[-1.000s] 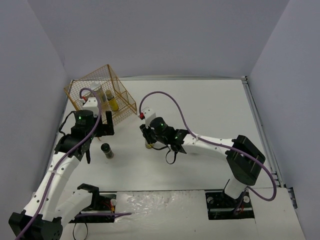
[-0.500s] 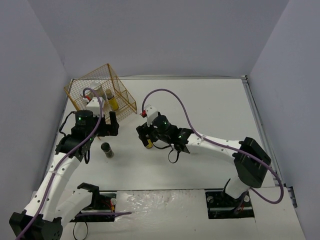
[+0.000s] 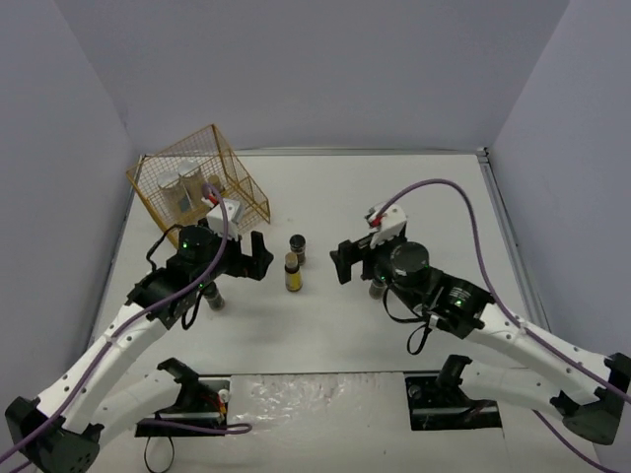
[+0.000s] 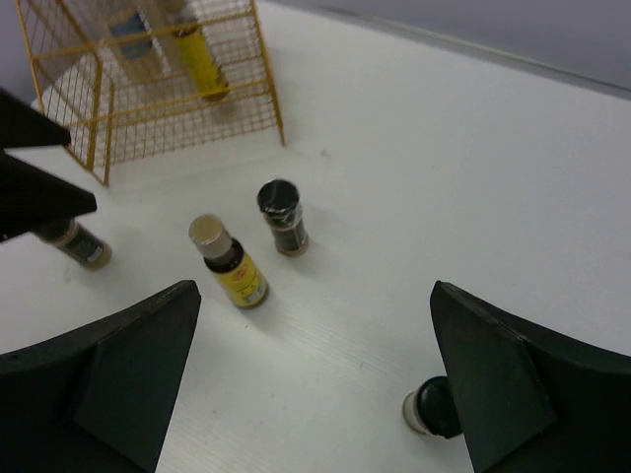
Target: Organize the condiment bottles
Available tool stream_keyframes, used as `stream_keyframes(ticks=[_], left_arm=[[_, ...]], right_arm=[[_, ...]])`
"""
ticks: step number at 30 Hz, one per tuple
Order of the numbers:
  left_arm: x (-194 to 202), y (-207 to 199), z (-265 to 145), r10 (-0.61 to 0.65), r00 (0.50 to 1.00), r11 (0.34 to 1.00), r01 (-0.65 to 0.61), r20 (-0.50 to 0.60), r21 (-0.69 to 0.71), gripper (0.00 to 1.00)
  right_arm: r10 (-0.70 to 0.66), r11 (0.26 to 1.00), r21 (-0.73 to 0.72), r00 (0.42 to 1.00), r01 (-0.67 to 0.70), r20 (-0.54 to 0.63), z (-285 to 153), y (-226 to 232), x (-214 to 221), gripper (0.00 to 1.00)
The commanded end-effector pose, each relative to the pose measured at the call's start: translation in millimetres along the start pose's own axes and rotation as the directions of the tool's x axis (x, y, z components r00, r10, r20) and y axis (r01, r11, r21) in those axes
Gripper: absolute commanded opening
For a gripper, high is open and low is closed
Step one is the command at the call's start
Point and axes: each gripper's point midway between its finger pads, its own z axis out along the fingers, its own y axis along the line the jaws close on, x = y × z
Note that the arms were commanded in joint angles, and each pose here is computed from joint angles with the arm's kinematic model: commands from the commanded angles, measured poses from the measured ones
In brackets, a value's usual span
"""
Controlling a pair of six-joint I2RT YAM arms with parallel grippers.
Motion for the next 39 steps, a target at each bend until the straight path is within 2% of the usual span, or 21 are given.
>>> stream_keyframes(ticks=[1,5,8,16,25,33,39], left_arm=[[-22.5,-26.4,20.2,-0.025,0.993,1.0,0.024,0.116,0.014,0.97],[-12.7,-42.7,36.8,0.029,0.994,1.0,-0.03,0.109,0.007,0.96],[-4.8,-52.7,51.4,0.056,0.993,0.998,-0.057,0.101,0.001,0.92],[14.1,-46.7,78.5,0.045,0.998,0.996,-0.041,0.051,-0.083,0.82],[40.8,-42.7,102.1,0.037,0.999,0.994,-0.036,0.006,-0.107,0.68],[36.0,-50.8,105.4,0.043,0.998,0.995,-0.04,0.035,-0.088,0.57],[32.0,-51.8,98.1,0.036,0.998,0.996,-0.032,0.057,-0.077,0.53]], right_arm=[[0.065,0.961,0.258,0.987,-0.101,0.146,-44.1,-60.4,-32.5,1.0],[0.1,0.941,0.296,0.97,-0.165,0.222,-72.1,-80.3,-39.3,1.0],[0.123,0.93,0.306,0.957,-0.204,0.263,-87.6,-90.5,-39.3,1.0],[0.132,0.925,0.316,0.959,-0.209,0.249,-95.3,-96.9,-25.8,1.0],[0.134,0.93,0.306,0.964,-0.203,0.231,-93.6,-95.2,-16.3,1.0],[0.119,0.934,0.308,0.97,-0.182,0.212,-90.6,-94.4,-11.0,1.0],[0.11,0.937,0.307,0.975,-0.166,0.192,-86.9,-92.4,-7.1,1.0]])
